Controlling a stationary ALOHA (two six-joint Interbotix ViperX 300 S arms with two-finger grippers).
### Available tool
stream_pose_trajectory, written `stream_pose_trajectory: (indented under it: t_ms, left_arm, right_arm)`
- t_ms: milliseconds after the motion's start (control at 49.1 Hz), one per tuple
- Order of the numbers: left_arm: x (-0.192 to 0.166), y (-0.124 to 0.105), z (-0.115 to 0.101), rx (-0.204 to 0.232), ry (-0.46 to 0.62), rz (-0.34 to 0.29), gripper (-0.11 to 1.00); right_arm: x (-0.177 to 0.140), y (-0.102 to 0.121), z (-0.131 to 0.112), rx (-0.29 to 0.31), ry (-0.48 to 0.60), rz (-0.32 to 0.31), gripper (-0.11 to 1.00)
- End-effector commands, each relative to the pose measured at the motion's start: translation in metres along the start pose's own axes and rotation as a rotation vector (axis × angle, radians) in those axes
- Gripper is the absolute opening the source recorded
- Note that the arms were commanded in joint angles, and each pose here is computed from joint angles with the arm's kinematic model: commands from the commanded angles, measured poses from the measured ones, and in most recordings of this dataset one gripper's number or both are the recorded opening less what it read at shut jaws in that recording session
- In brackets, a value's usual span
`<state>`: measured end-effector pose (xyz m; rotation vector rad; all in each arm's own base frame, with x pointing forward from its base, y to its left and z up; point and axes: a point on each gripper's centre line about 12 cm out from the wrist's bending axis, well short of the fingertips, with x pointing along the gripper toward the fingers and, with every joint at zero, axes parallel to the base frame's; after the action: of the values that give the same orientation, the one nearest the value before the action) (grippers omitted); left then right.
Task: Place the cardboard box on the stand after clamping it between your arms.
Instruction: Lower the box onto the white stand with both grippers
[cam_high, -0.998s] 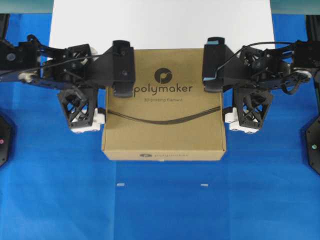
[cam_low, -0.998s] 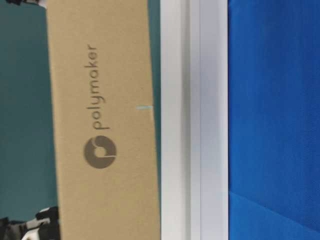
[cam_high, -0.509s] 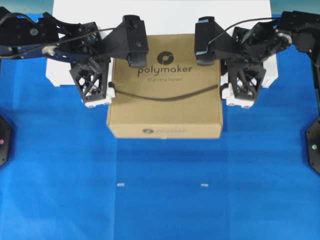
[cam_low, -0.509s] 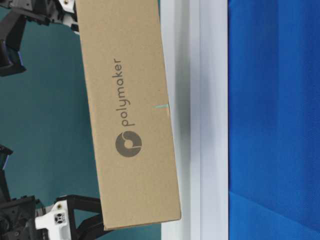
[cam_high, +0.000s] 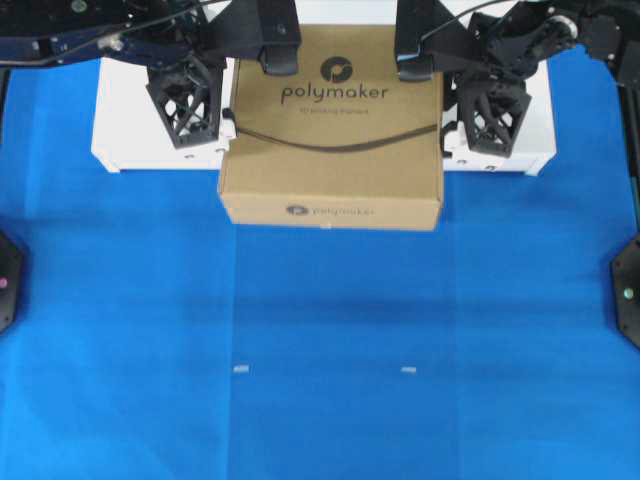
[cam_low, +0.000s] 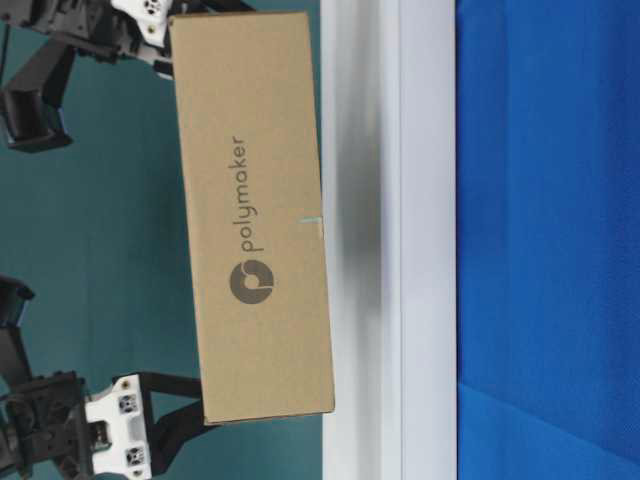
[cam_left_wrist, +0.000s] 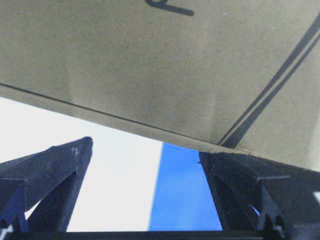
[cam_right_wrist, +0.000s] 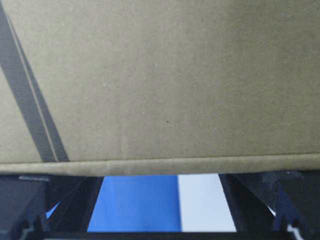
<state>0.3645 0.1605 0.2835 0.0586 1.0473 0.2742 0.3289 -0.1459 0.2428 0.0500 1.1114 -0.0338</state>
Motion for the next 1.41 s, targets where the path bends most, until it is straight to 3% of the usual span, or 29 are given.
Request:
stream_pose_trajectory:
  t_ms: [0, 326, 713, 815, 1120, 1385]
  left_arm:
    - [-0.036, 0.007, 0.055, -0.018, -0.231, 0.031, 0.85]
    - [-0.021, 0.039, 0.062, -0.006, -0.253, 0.090, 0.85]
    - [0.006, 0.083, 0.053, -0.046, -0.244, 0.155, 0.85]
    - [0.011, 0.087, 0.051, -0.053, -0.235, 0.158, 0.85]
    - [0.030, 0.093, 0.045, -0.064, -0.229, 0.166, 0.85]
    - [0.054, 0.084, 0.021, -0.071, -0.161, 0.138, 0.85]
  right_arm:
    - [-0.031, 0.004, 0.059, -0.023, -0.255, -0.025, 0.98]
    - [-0.020, -0.039, 0.062, -0.038, -0.282, -0.021, 0.98]
    - [0.001, -0.101, 0.057, -0.044, -0.230, -0.054, 0.98]
    - [0.008, -0.107, 0.054, -0.066, -0.206, -0.044, 0.98]
    - [0.027, -0.121, 0.043, -0.044, -0.167, -0.035, 0.98]
    - [0.055, -0.123, 0.017, -0.035, -0.083, -0.004, 0.98]
